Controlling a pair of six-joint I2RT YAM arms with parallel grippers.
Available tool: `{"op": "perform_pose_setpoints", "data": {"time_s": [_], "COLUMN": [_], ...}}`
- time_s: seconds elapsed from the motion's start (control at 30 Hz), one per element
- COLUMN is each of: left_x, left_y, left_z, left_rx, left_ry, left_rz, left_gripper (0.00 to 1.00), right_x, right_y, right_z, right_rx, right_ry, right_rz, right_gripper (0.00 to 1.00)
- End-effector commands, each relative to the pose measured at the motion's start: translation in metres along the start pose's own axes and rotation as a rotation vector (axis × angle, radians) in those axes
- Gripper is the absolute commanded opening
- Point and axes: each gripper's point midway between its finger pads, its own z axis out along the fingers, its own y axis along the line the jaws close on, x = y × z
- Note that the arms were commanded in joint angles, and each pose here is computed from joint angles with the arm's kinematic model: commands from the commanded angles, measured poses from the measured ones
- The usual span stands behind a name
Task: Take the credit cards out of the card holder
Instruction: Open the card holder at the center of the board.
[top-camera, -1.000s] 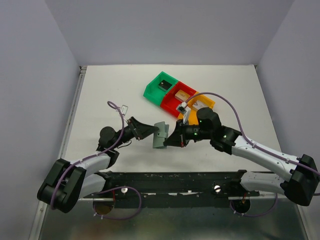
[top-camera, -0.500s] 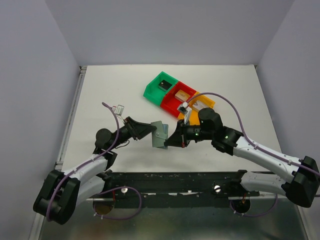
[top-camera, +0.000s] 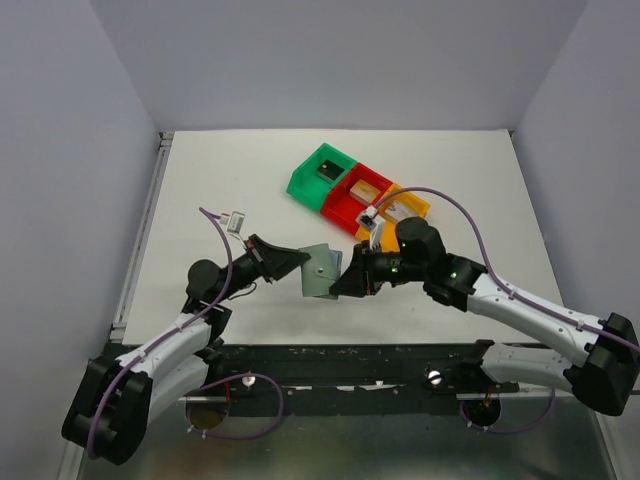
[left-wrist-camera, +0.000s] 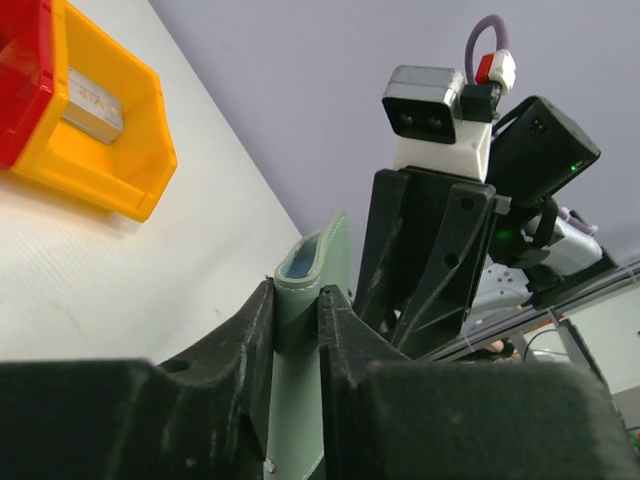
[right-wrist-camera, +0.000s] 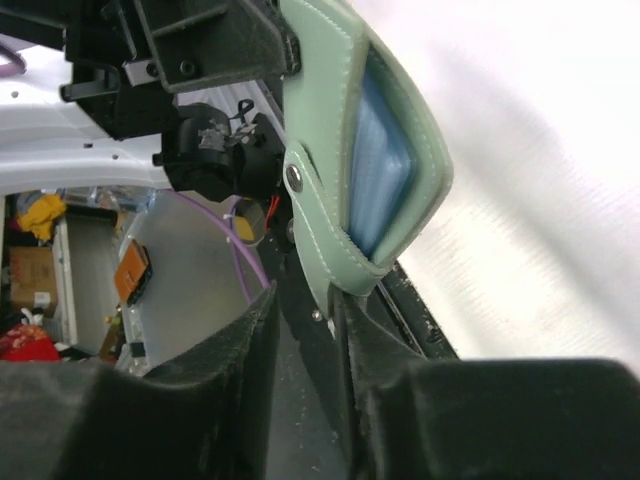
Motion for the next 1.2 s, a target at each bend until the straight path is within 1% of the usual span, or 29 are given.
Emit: {"op": "perform_pose_setpoints", "data": {"time_s": [0.0, 0.07, 0.13, 0.2, 0.33, 0.47, 0.7, 0.8, 0.87, 0.93, 1.0, 1.03, 1.07, 1.1, 1.13, 1.17], "left_x": [0.005, 0.004, 0.002, 0.001, -0.001, -0.004, -0.01, -0.01, -0.01, -0.011, -0.011, -0.011, -0.011, -0.011, -0.011, -0.01], "left_y": [-0.014, -0.017, -0.019, -0.021, -0.027, -0.035, -0.047, -0.048, -0.049, -0.049, -0.048, -0.047, -0.046, -0.045, -0.045, -0.045], "left_z": [-0.002, -0.002, -0.001, -0.001, -0.001, -0.002, -0.002, -0.002, -0.003, -0.003, -0.003, -0.003, -0.002, -0.002, -0.002, -0.002], "left_rx": [0.04, 0.041, 0.043, 0.048, 0.062, 0.078, 0.101, 0.105, 0.107, 0.106, 0.1, 0.098, 0.092, 0.088, 0.083, 0.078], "left_ry": [0.045, 0.044, 0.041, 0.039, 0.034, 0.022, 0.009, 0.006, 0.006, 0.002, 0.001, 0.002, 0.004, 0.006, 0.008, 0.011], "left_rz": [0.037, 0.044, 0.048, 0.051, 0.054, 0.059, 0.071, 0.068, 0.067, 0.067, 0.064, 0.064, 0.064, 0.067, 0.069, 0.074], "left_gripper": [0.17, 0.12, 0.04, 0.0, 0.0, 0.0, 0.0, 0.0, 0.0, 0.0, 0.0, 0.01, 0.02, 0.06, 0.1, 0.21], "right_x": [-0.018, -0.019, -0.022, -0.023, -0.023, -0.02, -0.031, -0.034, -0.034, -0.039, -0.04, -0.04, -0.04, -0.039, -0.039, -0.04], "right_y": [0.0, 0.001, 0.0, -0.005, -0.018, -0.026, -0.007, -0.002, 0.0, 0.012, 0.016, 0.018, 0.018, 0.018, 0.02, 0.02], "right_z": [-0.007, -0.01, -0.013, -0.015, -0.02, -0.022, -0.011, -0.003, 0.002, 0.008, 0.012, 0.014, 0.016, 0.017, 0.017, 0.016], "right_rx": [0.041, 0.053, 0.07, 0.098, 0.168, 0.199, 0.086, 0.05, 0.028, -0.044, -0.074, -0.085, -0.091, -0.096, -0.102, -0.106], "right_ry": [-0.073, -0.08, -0.093, -0.107, -0.13, -0.142, -0.158, -0.143, -0.128, -0.134, -0.119, -0.108, -0.1, -0.096, -0.094, -0.097], "right_rz": [-0.017, -0.014, -0.014, -0.012, -0.001, 0.029, 0.047, 0.058, 0.072, 0.057, 0.056, 0.059, 0.061, 0.06, 0.06, 0.054], "right_gripper": [0.45, 0.55, 0.59, 0.63, 0.7, 0.78, 0.8, 0.8, 0.78, 0.74, 0.68, 0.62, 0.55, 0.46, 0.4, 0.35]}}
